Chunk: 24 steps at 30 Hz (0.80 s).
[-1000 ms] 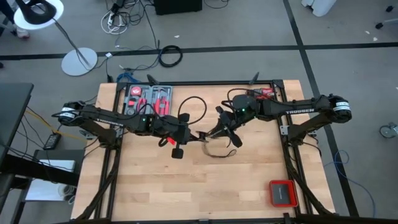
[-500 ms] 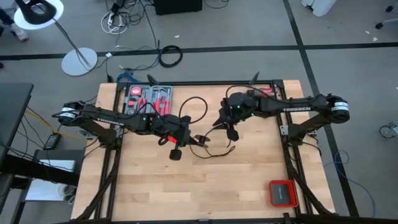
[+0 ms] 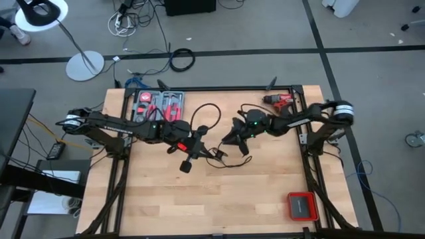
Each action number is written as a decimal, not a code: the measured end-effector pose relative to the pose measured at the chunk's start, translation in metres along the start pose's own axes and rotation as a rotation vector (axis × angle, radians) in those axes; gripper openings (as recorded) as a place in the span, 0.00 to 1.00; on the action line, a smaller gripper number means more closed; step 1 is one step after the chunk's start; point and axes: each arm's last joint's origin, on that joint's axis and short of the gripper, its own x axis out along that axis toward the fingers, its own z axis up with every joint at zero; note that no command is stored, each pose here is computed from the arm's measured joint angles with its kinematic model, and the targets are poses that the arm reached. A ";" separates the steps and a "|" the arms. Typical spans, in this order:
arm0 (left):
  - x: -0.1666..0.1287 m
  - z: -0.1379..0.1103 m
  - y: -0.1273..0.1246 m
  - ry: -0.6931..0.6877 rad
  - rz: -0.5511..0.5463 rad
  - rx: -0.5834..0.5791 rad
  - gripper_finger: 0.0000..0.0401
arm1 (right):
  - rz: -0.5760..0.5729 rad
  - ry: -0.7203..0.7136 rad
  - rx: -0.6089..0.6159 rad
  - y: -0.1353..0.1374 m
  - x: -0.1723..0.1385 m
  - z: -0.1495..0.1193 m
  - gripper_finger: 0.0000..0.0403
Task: Coil cords
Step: Coil the black wire on the black spool
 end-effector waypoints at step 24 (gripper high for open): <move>-0.001 0.005 0.006 -0.040 0.092 0.061 0.00 | 0.144 -0.167 -0.074 0.010 0.047 -0.002 0.28</move>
